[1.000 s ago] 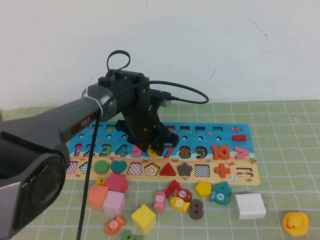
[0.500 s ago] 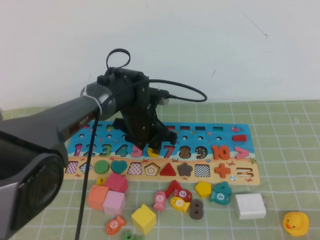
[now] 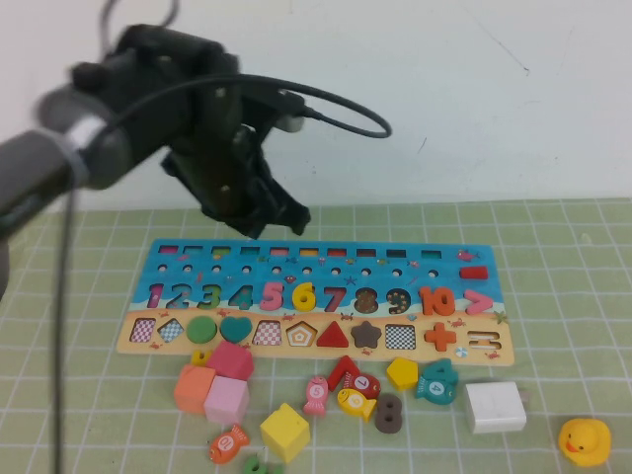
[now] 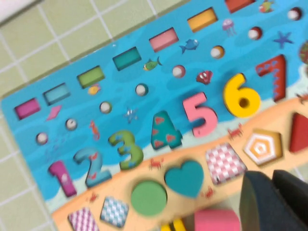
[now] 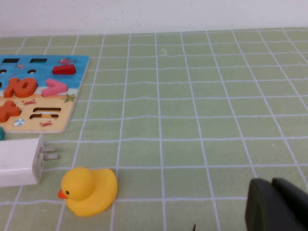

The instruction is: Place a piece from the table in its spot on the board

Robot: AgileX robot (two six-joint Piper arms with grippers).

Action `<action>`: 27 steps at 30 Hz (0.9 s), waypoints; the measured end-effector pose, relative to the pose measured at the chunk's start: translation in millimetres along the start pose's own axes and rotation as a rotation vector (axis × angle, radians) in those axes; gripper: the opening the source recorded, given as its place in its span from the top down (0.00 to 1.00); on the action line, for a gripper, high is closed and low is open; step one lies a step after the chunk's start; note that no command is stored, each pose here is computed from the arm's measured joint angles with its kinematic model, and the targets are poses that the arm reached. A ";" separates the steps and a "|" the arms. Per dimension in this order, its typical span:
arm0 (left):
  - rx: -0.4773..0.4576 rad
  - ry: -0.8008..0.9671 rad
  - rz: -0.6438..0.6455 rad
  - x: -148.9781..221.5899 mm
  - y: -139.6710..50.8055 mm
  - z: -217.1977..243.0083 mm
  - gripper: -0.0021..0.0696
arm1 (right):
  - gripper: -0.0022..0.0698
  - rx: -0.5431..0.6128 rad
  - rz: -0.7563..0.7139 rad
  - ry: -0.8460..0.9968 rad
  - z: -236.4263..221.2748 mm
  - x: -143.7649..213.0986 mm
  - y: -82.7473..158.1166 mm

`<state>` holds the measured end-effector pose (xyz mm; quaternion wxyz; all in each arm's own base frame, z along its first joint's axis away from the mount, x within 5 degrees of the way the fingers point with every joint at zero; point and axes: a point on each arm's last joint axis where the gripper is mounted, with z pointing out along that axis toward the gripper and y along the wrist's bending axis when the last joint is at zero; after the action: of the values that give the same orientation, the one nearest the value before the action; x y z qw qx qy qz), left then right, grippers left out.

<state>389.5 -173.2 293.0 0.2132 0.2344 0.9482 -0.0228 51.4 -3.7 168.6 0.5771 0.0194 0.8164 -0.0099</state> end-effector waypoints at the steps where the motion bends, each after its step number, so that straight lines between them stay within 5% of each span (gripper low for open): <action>1: -0.001 -0.019 0.000 6.4 -0.2 -9.0 0.95 | 0.97 0.000 0.000 0.000 0.0 0.0 0.0; 27: -0.002 -0.496 -0.022 238.1 -13.1 -164.1 0.97 | 0.97 0.000 0.000 0.000 0.0 0.0 0.0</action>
<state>128.7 -57.9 342.5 0.4394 0.2110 0.8694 -0.0808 51.4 -3.7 168.6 0.5771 0.0194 0.8164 -0.0099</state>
